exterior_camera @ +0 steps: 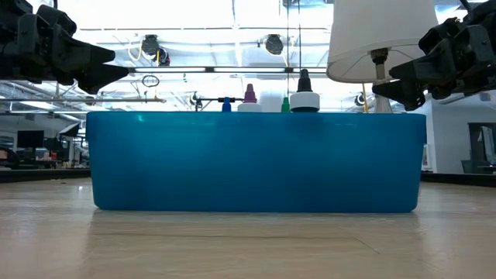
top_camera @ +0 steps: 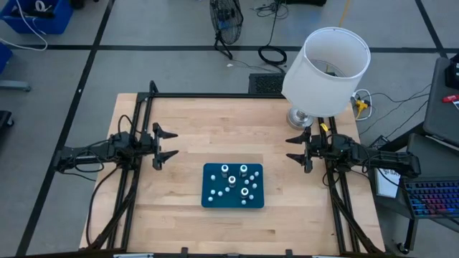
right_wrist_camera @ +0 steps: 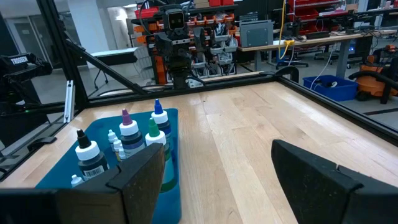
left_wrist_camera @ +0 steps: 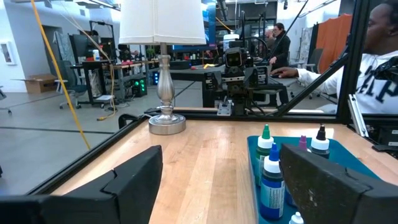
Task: Pick & Place food coloring
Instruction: Return to Home Position
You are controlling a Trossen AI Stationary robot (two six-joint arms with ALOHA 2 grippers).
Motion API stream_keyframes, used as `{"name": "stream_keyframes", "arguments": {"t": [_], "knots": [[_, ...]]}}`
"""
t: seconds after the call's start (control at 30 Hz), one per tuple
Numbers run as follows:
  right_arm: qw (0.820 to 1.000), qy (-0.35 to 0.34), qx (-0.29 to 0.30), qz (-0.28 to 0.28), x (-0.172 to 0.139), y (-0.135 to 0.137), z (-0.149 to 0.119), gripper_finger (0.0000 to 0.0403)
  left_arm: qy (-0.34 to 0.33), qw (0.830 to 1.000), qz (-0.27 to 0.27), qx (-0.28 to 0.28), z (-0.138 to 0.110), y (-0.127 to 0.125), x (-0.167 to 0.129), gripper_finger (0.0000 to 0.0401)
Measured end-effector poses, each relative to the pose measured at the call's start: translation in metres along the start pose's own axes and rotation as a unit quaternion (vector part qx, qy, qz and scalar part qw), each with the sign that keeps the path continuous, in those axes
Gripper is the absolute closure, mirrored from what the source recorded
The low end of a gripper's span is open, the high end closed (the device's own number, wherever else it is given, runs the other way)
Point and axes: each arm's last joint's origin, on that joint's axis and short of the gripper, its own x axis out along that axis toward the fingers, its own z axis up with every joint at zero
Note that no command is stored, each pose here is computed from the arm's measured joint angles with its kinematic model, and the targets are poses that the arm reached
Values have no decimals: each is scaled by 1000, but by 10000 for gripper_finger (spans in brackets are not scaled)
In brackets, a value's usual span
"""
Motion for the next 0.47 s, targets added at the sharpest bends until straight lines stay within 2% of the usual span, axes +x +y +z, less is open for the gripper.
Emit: {"name": "stream_keyframes", "arguments": {"t": [0.47], "knots": [[1000,0,0,0,0,0,0,120,0,1000,0,0,0,0,0,76]]}}
